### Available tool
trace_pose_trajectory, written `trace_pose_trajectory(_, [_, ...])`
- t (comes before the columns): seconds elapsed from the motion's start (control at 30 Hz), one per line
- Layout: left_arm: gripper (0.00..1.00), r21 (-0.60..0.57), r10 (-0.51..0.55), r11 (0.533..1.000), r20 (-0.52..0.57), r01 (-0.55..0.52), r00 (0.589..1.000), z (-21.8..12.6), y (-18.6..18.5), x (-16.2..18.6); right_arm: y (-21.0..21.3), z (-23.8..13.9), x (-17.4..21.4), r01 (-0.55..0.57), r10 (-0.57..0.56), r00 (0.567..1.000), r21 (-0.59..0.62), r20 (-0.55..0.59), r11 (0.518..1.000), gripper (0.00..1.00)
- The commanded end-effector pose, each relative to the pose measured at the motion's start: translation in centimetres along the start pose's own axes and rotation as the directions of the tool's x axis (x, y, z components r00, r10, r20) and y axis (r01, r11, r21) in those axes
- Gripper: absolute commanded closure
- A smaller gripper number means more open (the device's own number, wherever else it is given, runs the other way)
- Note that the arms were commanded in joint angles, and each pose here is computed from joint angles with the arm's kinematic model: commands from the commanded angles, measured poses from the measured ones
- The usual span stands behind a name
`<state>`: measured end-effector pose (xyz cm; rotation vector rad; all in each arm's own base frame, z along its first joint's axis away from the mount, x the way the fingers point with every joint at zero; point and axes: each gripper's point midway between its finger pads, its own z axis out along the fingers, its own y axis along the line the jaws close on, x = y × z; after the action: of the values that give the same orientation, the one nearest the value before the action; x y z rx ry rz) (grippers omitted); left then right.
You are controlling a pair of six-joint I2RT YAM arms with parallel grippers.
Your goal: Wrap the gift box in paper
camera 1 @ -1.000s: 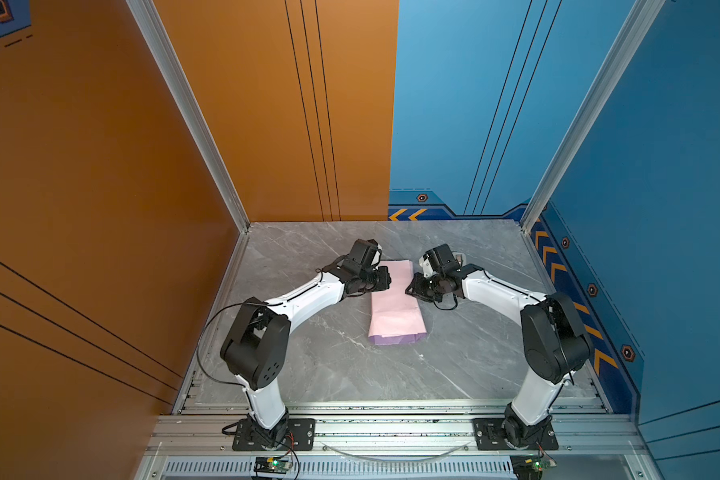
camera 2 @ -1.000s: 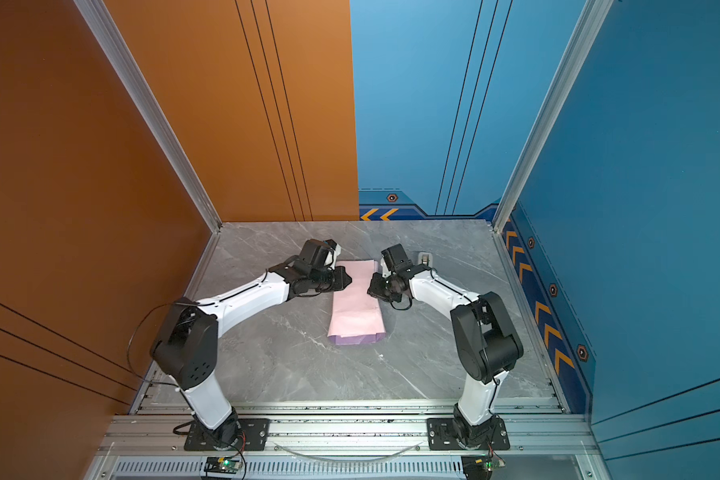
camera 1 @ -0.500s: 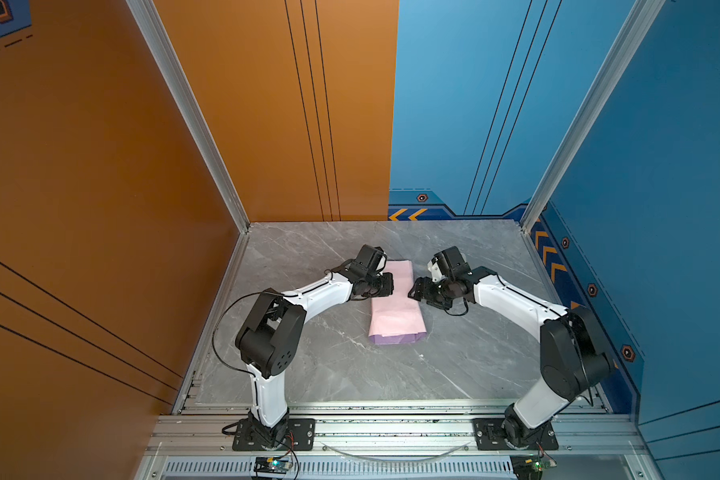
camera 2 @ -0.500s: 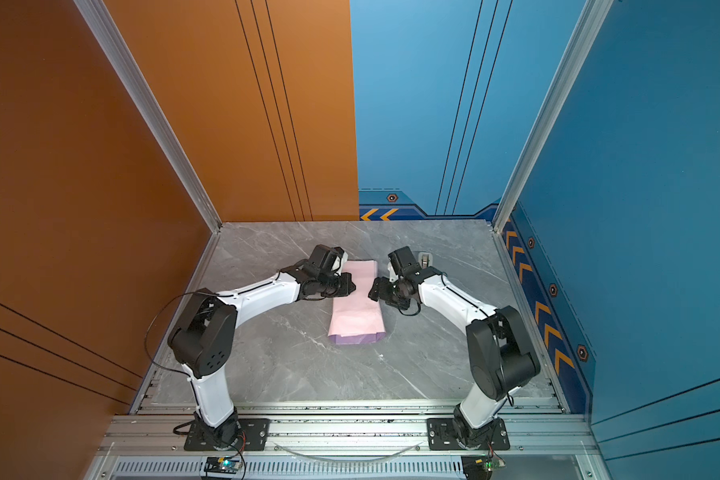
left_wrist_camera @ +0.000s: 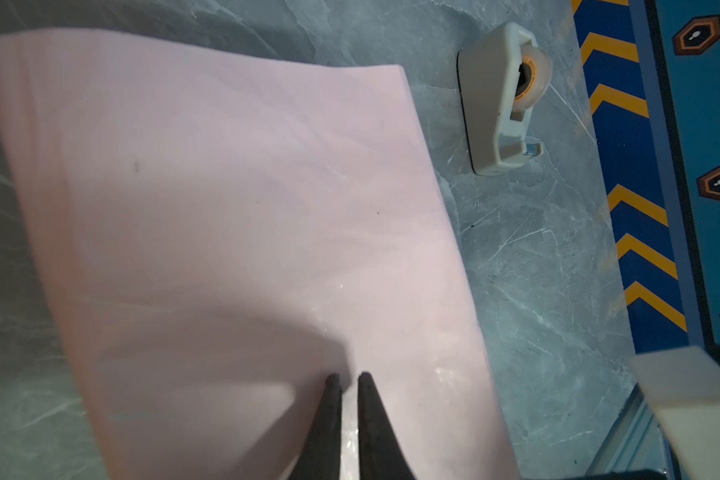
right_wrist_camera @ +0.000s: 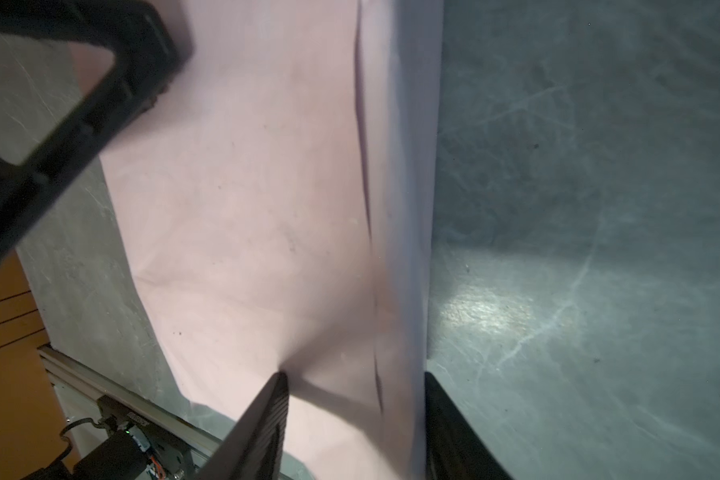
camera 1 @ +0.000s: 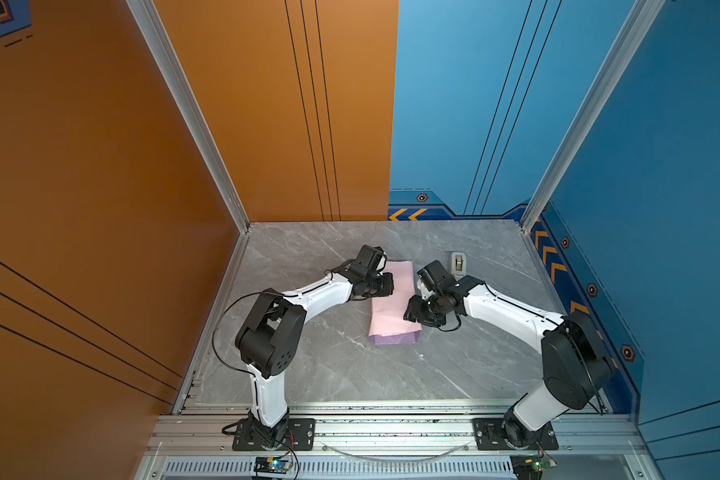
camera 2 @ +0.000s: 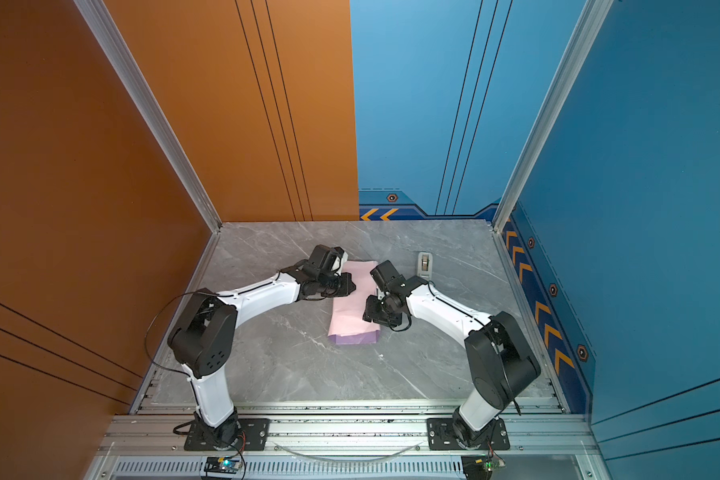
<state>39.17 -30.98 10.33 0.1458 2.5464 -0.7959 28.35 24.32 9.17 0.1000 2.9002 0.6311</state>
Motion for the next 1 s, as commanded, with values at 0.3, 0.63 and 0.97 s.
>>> trace_pose_trajectory(0.3, [0.86,-0.023,-0.001,1.000,-0.036,0.000,0.999,0.3,0.2,1.3,-0.6,-3.7,-4.1,-0.001,-0.002,0.997,0.031,0.071,1.000,0.22])
trace_pose_trajectory(0.63, [0.83,0.005,-0.011,1.000,-0.014,0.011,1.000,-0.1,-0.9,0.7,0.7,0.0,-10.1,0.035,-0.034,0.999,-0.017,0.032,0.999,0.26])
trace_pose_trajectory(0.97, [0.65,0.007,-0.063,0.998,0.065,0.063,0.996,-4.4,-1.4,-1.9,-1.0,2.2,-9.3,-0.033,0.034,0.999,0.021,-0.003,0.999,0.62])
